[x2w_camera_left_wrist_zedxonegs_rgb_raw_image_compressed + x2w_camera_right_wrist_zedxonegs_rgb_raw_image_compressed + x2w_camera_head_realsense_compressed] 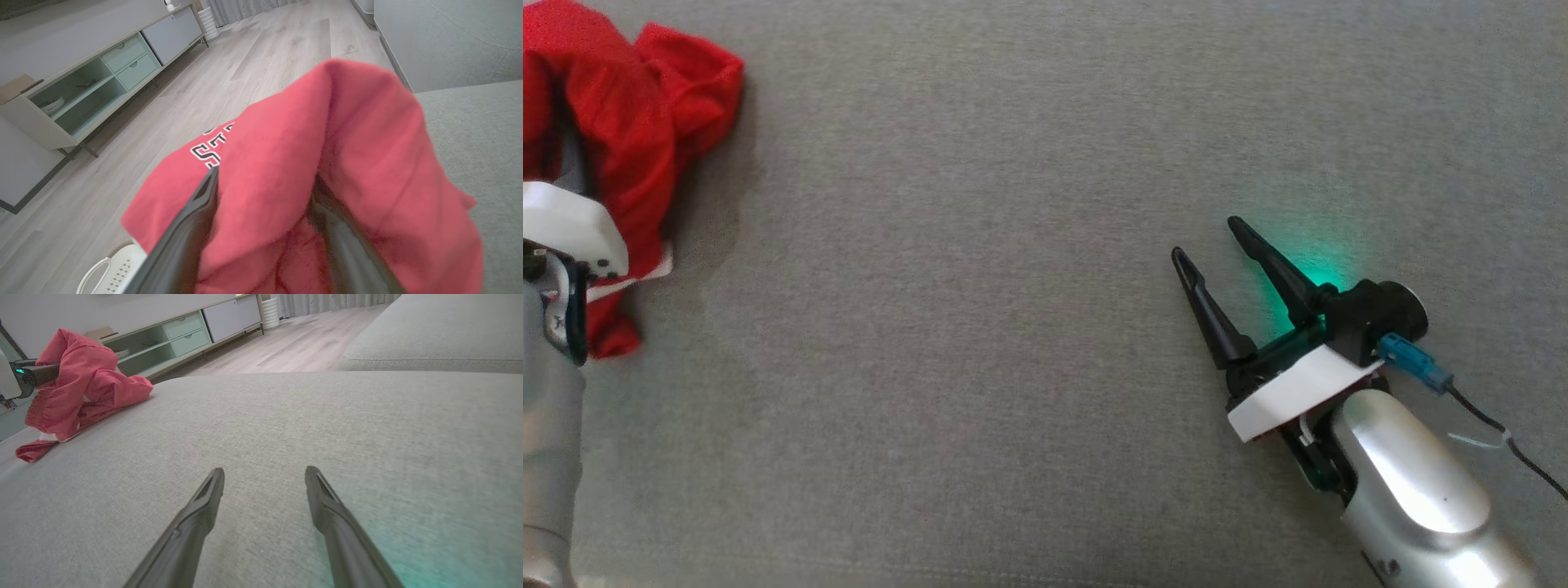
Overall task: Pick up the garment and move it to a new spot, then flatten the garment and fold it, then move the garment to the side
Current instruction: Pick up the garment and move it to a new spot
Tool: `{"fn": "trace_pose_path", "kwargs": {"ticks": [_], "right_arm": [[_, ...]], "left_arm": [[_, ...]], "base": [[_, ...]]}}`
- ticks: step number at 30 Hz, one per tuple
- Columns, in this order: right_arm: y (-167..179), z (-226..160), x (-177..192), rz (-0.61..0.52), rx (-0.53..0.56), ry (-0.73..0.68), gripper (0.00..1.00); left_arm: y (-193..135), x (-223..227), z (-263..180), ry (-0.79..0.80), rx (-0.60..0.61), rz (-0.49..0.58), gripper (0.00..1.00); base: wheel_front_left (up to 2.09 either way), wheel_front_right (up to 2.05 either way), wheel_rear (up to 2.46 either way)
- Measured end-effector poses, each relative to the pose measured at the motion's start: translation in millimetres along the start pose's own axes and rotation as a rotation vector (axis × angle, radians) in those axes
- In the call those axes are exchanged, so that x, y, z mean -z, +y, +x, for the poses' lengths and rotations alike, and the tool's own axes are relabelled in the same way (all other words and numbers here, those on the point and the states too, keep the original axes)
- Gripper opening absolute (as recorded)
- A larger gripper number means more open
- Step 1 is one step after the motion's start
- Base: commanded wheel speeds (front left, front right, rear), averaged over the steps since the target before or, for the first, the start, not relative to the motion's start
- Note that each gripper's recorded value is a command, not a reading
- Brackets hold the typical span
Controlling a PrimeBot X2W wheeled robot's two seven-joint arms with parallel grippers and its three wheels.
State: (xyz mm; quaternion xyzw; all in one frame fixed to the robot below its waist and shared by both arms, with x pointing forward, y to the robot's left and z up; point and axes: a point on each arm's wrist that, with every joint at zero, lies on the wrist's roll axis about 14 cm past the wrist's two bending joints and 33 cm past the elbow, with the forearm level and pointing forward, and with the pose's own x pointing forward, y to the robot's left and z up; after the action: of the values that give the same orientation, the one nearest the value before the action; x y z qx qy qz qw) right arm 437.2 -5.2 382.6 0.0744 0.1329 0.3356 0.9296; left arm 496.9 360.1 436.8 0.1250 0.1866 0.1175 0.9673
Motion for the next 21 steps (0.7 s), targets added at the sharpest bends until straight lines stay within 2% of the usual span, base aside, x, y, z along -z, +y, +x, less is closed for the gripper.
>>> {"fn": "trace_pose_path", "kwargs": {"ticks": [1,2,4,7,12,15,18,19,21], "right_arm": [[-3,-2,0,0.001,0.009,0.001,1.0],[-5,-4,0,0.007,0.019,0.001,1.0],[-7,-8,-1,0.011,0.033,0.0,1.0],[-5,-14,-7,0.016,0.05,-0.012,1.0],[2,-25,-24,0.027,0.078,-0.056,1.0],[5,-38,-26,0.041,0.107,-0.064,1.0],[3,-52,-31,0.05,0.148,-0.081,1.0],[3,-52,-31,0.05,0.148,-0.081,1.0],[-2,-62,-33,0.048,0.179,-0.09,1.0]], "left_arm": [[-3,1,3,0.005,-0.002,-0.002,0.62],[-6,1,5,0.008,0.003,-0.003,0.0],[-7,0,6,0.001,-0.006,-0.014,0.0],[-8,-23,4,-0.09,-0.003,-0.032,0.0],[-40,-93,-2,-0.312,0.109,-0.006,0.0],[-80,-146,-11,-0.45,0.206,-0.011,0.0],[-140,-194,-32,-0.573,0.351,-0.065,0.0],[-140,-194,-32,-0.573,0.351,-0.065,0.0],[-181,-225,-53,-0.653,0.459,-0.115,0.0]], "base": [[0.0,0.0,0.0],[0.0,0.0,0.0],[0.0,0.0,0.0],[0.0,0.0,0.0],[0.0,0.0,0.0],[0.0,0.0,0.0],[0.0,0.0,0.0],[0.0,0.0,0.0],[0.0,0.0,0.0]]}}
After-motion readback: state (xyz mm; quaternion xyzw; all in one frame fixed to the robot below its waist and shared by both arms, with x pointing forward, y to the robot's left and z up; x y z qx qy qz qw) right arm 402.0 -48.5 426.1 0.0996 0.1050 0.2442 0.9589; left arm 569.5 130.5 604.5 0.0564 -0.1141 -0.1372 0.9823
